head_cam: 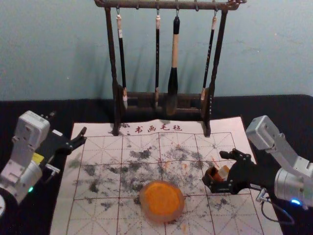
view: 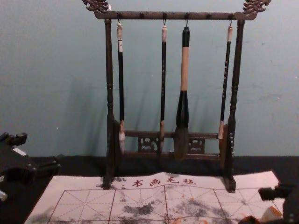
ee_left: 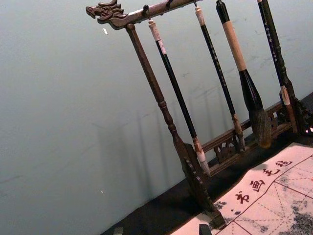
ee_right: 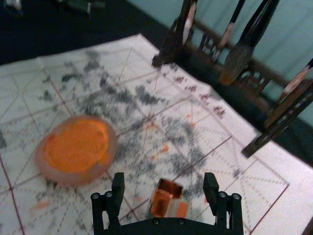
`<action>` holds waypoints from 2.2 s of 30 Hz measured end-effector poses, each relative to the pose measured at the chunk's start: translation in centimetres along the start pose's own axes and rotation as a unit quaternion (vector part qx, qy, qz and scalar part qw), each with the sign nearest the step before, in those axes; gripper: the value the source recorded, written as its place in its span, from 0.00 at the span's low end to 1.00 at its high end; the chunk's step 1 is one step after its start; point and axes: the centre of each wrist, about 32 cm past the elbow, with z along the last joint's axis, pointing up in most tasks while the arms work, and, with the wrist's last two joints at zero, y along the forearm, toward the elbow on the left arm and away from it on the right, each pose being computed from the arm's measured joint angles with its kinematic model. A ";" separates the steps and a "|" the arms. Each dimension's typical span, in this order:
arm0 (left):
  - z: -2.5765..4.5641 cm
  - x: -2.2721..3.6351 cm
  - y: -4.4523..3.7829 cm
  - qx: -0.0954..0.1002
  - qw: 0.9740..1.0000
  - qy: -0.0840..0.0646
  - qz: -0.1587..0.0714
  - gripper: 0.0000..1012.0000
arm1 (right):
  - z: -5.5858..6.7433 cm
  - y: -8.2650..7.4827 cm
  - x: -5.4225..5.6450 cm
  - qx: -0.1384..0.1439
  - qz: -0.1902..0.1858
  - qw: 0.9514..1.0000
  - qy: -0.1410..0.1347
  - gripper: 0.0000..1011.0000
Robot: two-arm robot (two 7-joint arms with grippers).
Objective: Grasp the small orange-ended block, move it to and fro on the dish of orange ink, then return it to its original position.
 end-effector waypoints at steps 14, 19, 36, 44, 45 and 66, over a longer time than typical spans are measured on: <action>0.00 0.00 0.00 0.000 1.000 0.000 0.000 0.99 | -0.1 -0.2 -1.3 0.122 -0.173 0.977 0.021 0.99; 0.00 0.00 0.00 0.000 1.000 0.000 0.000 0.99 | -1.2 -0.4 -1.9 0.133 -0.249 0.959 0.034 0.99; 0.00 0.00 0.00 0.000 1.000 0.000 0.000 0.99 | -5.4 -1.1 -3.6 0.065 -0.321 0.940 0.096 0.99; 0.00 0.00 0.00 0.000 1.000 0.000 0.000 0.99 | -5.4 -1.1 -3.6 0.065 -0.321 0.940 0.095 0.99; 0.00 0.00 0.00 0.000 1.000 0.000 0.000 0.99 | -5.4 -1.1 -3.6 0.066 -0.321 0.940 0.094 0.99; 0.00 0.00 0.00 0.000 1.000 0.000 0.000 0.99 | -5.2 -1.1 -3.6 0.069 -0.318 0.941 0.092 0.99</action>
